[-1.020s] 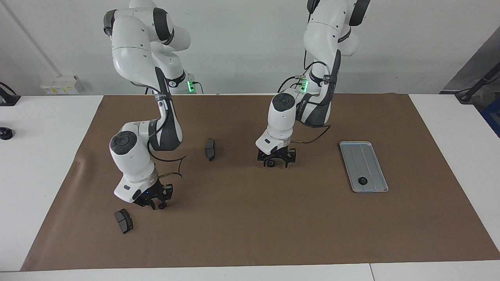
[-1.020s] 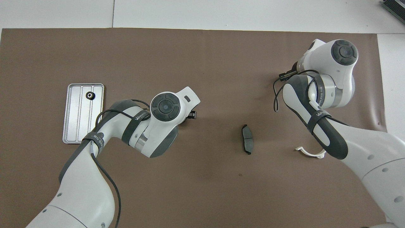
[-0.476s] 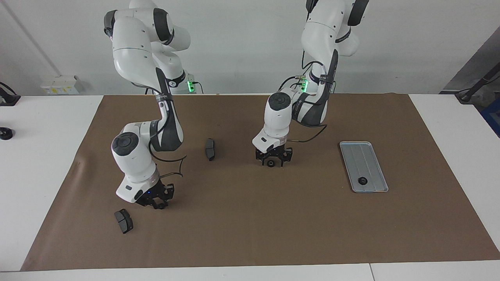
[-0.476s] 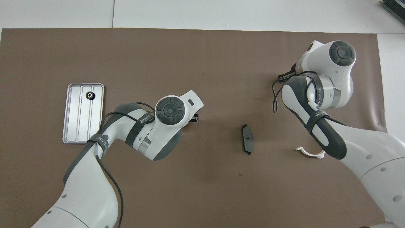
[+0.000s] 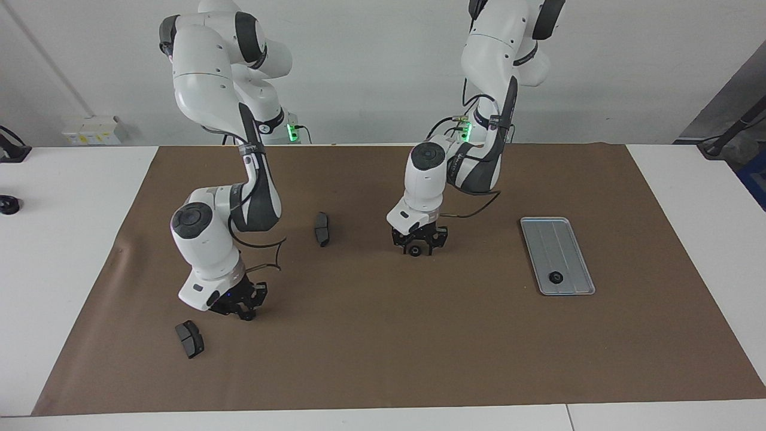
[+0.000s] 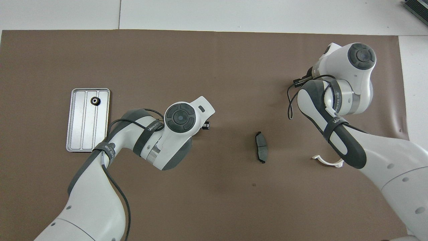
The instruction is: Pick bearing gear from pile to tray
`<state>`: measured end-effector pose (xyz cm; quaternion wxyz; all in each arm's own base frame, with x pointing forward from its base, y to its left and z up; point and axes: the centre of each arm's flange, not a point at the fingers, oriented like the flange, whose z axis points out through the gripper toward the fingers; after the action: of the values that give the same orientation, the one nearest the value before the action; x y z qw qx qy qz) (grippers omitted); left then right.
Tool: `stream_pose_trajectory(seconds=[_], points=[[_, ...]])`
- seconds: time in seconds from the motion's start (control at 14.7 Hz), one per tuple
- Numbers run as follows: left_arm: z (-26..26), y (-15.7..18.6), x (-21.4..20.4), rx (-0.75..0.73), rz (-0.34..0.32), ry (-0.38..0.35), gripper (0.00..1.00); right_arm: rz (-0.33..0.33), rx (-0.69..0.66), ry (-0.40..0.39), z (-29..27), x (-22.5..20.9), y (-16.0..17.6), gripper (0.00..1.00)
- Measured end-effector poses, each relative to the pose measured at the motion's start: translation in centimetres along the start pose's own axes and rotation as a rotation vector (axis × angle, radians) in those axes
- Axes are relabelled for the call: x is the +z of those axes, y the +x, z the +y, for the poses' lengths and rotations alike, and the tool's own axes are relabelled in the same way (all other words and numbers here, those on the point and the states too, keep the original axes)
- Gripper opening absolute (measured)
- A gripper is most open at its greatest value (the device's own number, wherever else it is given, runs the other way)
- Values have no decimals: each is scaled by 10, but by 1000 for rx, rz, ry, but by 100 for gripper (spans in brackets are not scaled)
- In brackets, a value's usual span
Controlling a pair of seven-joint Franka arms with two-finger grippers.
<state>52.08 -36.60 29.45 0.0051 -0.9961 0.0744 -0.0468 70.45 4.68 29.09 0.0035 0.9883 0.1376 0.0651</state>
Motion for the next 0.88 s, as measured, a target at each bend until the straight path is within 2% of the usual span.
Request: stream_pose_trajectory(seconds=[0.07, 0.14, 0.34, 0.54, 0.68, 0.88], points=[[1, 0, -1, -15, 4, -3, 43, 0, 0, 0, 0, 0, 0, 24], [1, 0, -1, -24, 5, -4, 35, 2, -1, 1, -1, -1, 1, 24], [0, 1, -1, -39, 5, -3, 35, 8, 75, 13, -27, -28, 9, 24], [-13, 6, -9, -62, 2, 10, 35, -7, 158, 27, -89, -81, 14, 24], [-42, 17, -31, -88, 2, 22, 35, -17, 202, 34, -125, -104, 13, 24], [-117, 30, -64, -78, 11, 34, 35, -23, 278, 45, -187, -108, 10, 24]])
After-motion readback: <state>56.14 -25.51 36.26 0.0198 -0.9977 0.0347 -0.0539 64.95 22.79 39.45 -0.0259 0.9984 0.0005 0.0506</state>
